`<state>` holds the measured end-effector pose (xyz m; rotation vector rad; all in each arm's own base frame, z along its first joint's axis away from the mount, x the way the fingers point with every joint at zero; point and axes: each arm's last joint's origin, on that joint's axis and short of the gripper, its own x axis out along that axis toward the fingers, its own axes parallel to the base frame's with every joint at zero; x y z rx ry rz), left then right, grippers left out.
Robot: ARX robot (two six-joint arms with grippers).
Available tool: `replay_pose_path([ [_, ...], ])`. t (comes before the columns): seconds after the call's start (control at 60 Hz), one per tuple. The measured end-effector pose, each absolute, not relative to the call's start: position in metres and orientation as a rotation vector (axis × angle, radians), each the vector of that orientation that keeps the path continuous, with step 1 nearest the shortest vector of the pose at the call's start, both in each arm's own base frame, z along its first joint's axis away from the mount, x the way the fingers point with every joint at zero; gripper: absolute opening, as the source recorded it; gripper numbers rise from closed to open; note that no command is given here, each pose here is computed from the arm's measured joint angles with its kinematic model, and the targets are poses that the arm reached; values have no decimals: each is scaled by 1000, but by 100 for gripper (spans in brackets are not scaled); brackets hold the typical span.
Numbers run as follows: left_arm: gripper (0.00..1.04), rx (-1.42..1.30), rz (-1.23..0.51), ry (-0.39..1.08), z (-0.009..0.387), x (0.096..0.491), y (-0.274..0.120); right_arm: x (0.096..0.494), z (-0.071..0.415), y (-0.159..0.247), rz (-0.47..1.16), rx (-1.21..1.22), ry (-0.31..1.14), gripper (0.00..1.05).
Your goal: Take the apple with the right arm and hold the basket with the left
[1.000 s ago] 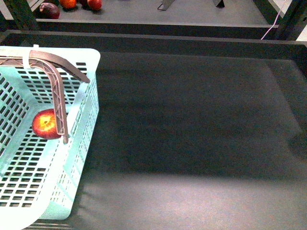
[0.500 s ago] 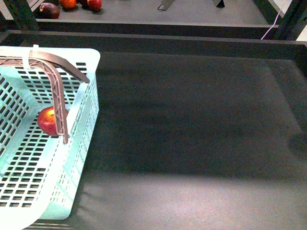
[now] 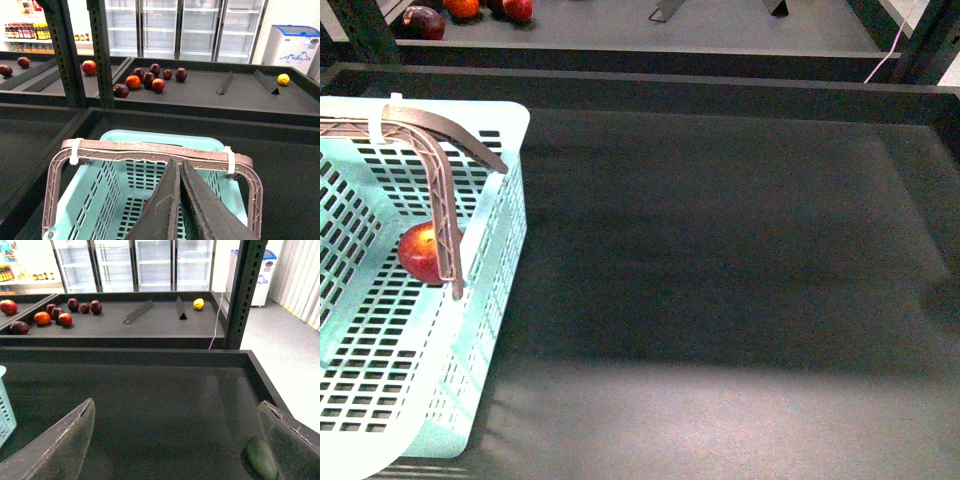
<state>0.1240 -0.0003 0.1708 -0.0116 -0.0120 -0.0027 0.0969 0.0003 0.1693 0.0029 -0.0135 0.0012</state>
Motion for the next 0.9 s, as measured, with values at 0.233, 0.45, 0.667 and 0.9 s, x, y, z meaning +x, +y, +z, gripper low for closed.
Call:
replay_pose_path([
  [0.233, 3, -11, -3, -15, 172, 116, 0, 97, 169, 0, 1, 3, -14, 96],
  [0.45, 3, -11, -3, -16, 171, 112, 0, 97, 169, 0, 1, 3, -14, 96],
  [0.667, 3, -11, -3, -16, 171, 108, 0, 97, 169, 0, 1, 3, -14, 96],
  [0.9, 3, -11, -3, -9, 168, 97, 0, 97, 169, 0, 1, 3, -14, 96],
])
